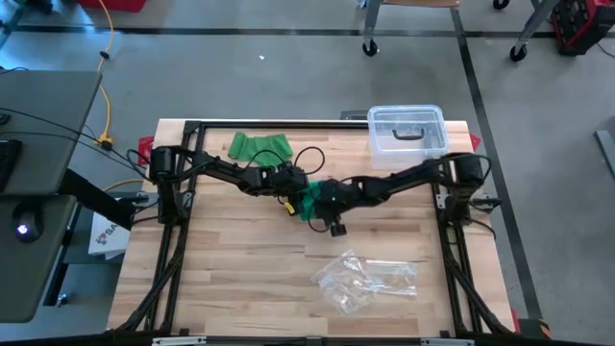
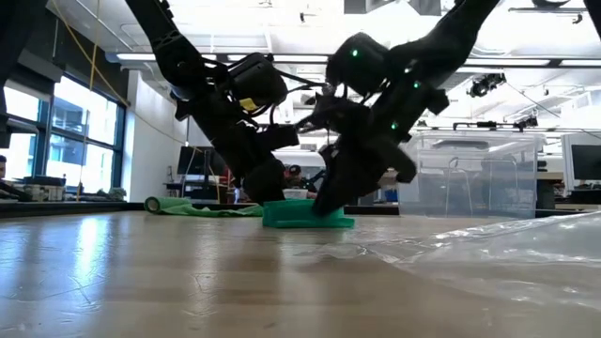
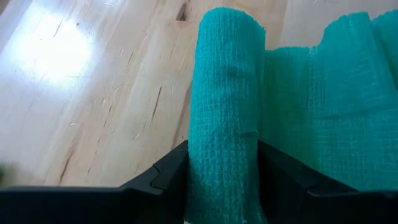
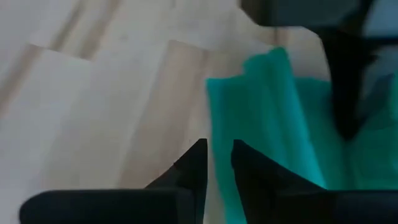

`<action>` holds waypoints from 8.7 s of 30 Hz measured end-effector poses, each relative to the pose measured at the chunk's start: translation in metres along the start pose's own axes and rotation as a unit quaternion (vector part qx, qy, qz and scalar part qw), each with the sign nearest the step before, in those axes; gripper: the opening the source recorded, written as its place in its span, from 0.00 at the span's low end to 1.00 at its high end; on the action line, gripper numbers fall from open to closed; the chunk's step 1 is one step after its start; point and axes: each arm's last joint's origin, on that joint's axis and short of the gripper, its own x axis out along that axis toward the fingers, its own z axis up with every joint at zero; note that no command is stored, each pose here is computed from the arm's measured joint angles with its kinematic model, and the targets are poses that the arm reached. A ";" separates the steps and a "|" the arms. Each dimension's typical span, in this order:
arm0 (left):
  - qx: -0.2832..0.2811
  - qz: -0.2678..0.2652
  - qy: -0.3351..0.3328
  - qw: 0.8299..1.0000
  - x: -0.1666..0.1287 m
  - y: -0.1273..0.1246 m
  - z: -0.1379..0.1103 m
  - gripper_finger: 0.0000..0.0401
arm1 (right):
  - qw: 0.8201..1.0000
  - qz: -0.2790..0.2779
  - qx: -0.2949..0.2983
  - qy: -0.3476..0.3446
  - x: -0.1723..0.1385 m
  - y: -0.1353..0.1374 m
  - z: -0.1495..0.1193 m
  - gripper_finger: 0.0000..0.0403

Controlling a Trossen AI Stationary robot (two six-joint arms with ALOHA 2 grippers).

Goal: Roll bandage
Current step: Roll the blue bandage

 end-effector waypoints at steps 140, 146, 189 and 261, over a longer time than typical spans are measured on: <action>0.184 -0.088 -0.037 0.978 -0.040 -0.042 0.013 0.63 | 0.997 0.041 0.055 0.019 0.003 0.109 0.037 0.00; 0.145 -0.093 -0.063 0.983 -0.045 -0.031 0.021 0.63 | 0.998 0.041 0.055 0.016 0.003 0.109 0.038 0.00; 0.067 -0.161 -0.008 0.985 -0.040 -0.044 0.008 0.46 | 0.997 0.041 0.052 0.033 -0.001 0.118 0.036 0.00; 0.020 -0.159 0.046 0.986 -0.024 -0.010 0.004 0.51 | 0.998 0.051 0.029 -0.001 -0.017 0.137 0.048 0.00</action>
